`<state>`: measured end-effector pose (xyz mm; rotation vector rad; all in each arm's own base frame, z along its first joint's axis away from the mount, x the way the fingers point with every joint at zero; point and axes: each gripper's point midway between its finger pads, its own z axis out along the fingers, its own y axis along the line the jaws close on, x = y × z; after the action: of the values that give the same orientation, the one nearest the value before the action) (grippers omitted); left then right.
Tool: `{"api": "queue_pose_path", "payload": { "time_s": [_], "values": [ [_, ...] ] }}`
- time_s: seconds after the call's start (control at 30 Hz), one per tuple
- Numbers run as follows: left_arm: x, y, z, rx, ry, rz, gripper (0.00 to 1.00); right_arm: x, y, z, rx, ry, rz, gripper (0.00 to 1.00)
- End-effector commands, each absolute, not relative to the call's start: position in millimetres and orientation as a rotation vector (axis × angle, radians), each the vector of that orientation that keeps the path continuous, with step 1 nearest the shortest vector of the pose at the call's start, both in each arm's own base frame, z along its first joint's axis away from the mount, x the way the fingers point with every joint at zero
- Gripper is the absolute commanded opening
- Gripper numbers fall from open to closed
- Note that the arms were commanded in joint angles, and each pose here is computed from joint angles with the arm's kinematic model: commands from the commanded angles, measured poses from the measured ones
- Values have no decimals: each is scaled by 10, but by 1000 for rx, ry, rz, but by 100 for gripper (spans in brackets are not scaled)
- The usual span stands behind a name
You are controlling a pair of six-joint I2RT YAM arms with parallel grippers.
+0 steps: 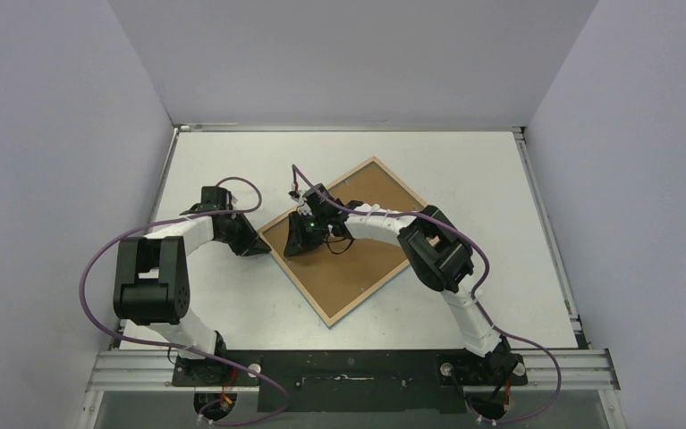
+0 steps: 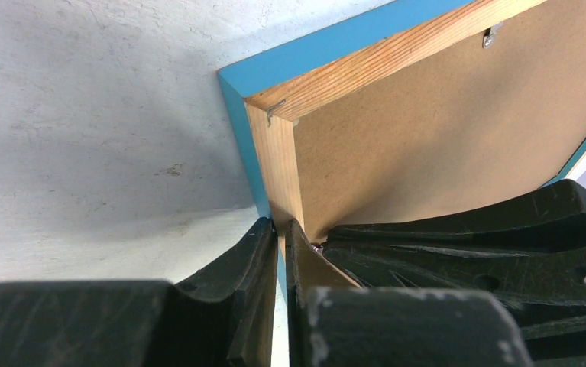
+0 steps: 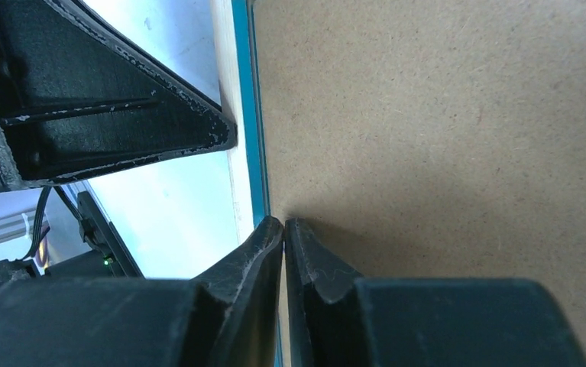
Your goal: Put the photo into the frame
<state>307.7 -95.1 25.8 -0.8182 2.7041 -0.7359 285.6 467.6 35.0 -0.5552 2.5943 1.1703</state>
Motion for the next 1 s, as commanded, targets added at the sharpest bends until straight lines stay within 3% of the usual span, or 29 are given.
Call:
{"api": "queue_pose_path", "payload": {
  "time_s": [0.0,0.37,0.97],
  "values": [
    [3062,-890,124,-822,2737,-665,5,2659,4610,-45,-623,2664,1130,9],
    [3064,-906,107,-812,2747,-677,5,2571,4596,-213,-699,2696,1103,0],
    [3200,-915,74,-792,2752,-687,5,2141,4413,-111,-1141,2671,1296,0]
  ]
}}
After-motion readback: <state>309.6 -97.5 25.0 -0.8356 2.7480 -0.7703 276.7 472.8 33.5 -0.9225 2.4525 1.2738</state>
